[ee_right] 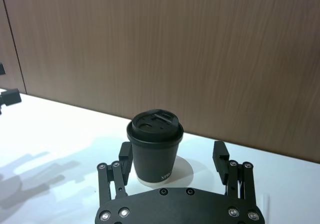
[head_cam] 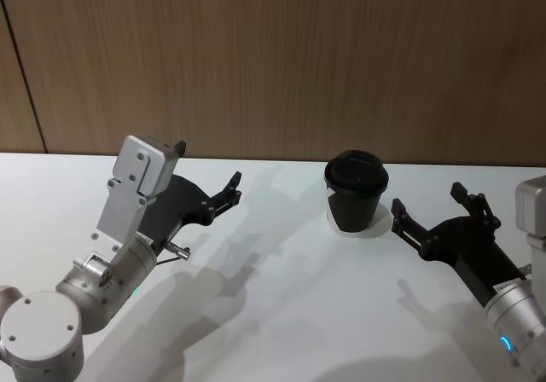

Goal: Pick up the straw with one hand, pass it to the other hand, and insert it into the cup.

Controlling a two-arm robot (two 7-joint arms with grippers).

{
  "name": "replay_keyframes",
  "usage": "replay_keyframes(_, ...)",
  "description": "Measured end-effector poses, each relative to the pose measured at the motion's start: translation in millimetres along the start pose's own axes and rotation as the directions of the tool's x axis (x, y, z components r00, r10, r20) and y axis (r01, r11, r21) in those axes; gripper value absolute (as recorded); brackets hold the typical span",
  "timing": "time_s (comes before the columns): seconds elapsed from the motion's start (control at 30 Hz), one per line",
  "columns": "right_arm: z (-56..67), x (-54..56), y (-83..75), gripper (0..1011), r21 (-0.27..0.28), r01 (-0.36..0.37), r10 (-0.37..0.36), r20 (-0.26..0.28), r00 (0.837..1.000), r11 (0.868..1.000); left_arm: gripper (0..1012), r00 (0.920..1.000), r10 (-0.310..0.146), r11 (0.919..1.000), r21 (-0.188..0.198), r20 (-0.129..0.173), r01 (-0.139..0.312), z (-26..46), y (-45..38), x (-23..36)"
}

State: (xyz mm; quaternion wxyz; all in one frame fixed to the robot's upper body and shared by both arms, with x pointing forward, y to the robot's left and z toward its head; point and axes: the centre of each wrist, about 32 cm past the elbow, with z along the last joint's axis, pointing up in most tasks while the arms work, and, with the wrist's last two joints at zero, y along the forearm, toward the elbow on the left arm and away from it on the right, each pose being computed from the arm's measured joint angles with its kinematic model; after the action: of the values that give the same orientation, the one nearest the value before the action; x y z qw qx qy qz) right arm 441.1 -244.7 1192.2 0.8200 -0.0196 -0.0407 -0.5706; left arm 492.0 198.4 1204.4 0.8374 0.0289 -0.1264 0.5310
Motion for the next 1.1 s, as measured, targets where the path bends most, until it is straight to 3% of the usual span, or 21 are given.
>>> replay_keyframes(0.47,5.5,11.0,-10.5,1001,-0.085,0.027,-0.026,0.006,1.000,0.996,1003,1.0000,0.000,1.0000,0.000,0.000,0.000,0.0,0.0,0.0)
replay_keyframes(1.1,9.5,18.2,-19.4,1001,-0.205,0.118,-0.125,-0.021,0.992,0.972,1003,1.0000,0.000,1.0000,0.000,0.000,0.000,0.0,0.0,0.0)
